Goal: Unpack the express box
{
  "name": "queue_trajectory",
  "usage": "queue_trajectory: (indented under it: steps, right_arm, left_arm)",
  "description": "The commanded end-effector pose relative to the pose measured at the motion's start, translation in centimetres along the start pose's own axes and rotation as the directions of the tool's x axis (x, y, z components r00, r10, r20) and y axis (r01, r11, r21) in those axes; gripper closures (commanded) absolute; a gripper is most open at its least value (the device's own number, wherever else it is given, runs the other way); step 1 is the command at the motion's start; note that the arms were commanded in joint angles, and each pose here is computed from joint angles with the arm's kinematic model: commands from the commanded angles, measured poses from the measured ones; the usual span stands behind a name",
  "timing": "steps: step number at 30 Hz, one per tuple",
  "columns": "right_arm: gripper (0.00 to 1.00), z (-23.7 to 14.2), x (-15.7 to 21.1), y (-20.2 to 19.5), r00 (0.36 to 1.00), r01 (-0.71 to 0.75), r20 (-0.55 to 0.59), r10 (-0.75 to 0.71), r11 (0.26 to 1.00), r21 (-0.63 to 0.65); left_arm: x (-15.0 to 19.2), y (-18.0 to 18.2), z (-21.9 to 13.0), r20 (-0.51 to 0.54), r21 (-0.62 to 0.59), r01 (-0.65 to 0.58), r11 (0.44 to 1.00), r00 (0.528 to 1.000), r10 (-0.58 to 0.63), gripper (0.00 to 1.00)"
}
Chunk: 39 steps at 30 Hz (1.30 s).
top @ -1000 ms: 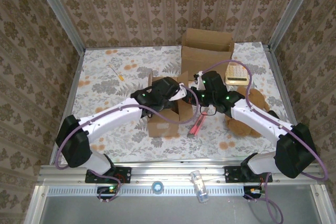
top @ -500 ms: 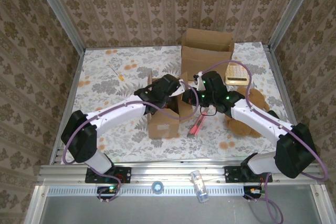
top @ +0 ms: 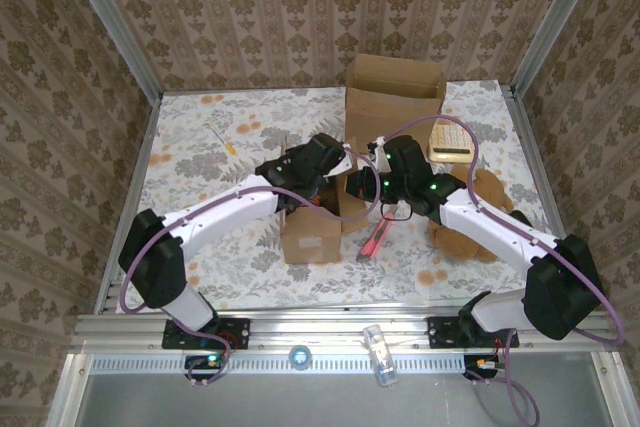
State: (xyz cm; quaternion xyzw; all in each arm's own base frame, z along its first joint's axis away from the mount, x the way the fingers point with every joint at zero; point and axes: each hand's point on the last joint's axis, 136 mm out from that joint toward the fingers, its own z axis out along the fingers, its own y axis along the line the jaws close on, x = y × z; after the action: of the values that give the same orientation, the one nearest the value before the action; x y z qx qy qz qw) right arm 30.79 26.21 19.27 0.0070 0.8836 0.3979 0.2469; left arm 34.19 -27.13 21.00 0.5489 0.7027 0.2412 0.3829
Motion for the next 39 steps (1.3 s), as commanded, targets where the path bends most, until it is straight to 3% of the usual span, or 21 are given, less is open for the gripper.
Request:
queue_trajectory:
  steps: [1, 12, 17, 24, 31, 39]
  right_arm:
    - [1.00, -0.7, -0.2, 0.5, 0.997, 0.078, -0.013, -0.078, 0.997, 0.011]
    - [1.00, -2.5, -2.4, 3.0, 0.947, 0.316, -0.048, -0.317, 0.948, -0.027]
    - [1.00, -1.8, -3.2, 3.2, 0.931, 0.357, -0.062, -0.359, 0.934, -0.028]
    - [0.82, -1.7, -4.1, 3.6, 0.930, 0.364, -0.039, -0.365, 0.931, -0.029]
    - [0.57, -5.6, -3.8, 5.4, 0.891, 0.453, 0.042, -0.452, 0.891, -0.038]
    - [0.51, -10.7, -1.8, 7.4, 0.782, 0.615, 0.113, -0.612, 0.788, 0.011]
  left_arm:
    - [0.1, 2.0, -1.2, -0.011, -0.005, 0.019, 1.000, 1.000, -0.019, 1.00]
    - [1.5, 6.3, -5.8, -0.064, 0.015, 0.119, 0.993, 0.991, -0.118, 1.00]
    - [2.4, 7.2, -7.4, -0.089, 0.045, 0.180, 0.983, 0.981, -0.175, 1.00]
    - [3.6, 7.2, -8.4, -0.127, 0.100, 0.250, 0.963, 0.963, -0.237, 1.00]
    - [4.6, 7.1, -8.2, -0.171, 0.135, 0.297, 0.945, 0.947, -0.274, 1.00]
    - [5.0, 7.5, -8.2, -0.182, 0.131, 0.336, 0.933, 0.933, -0.310, 1.00]
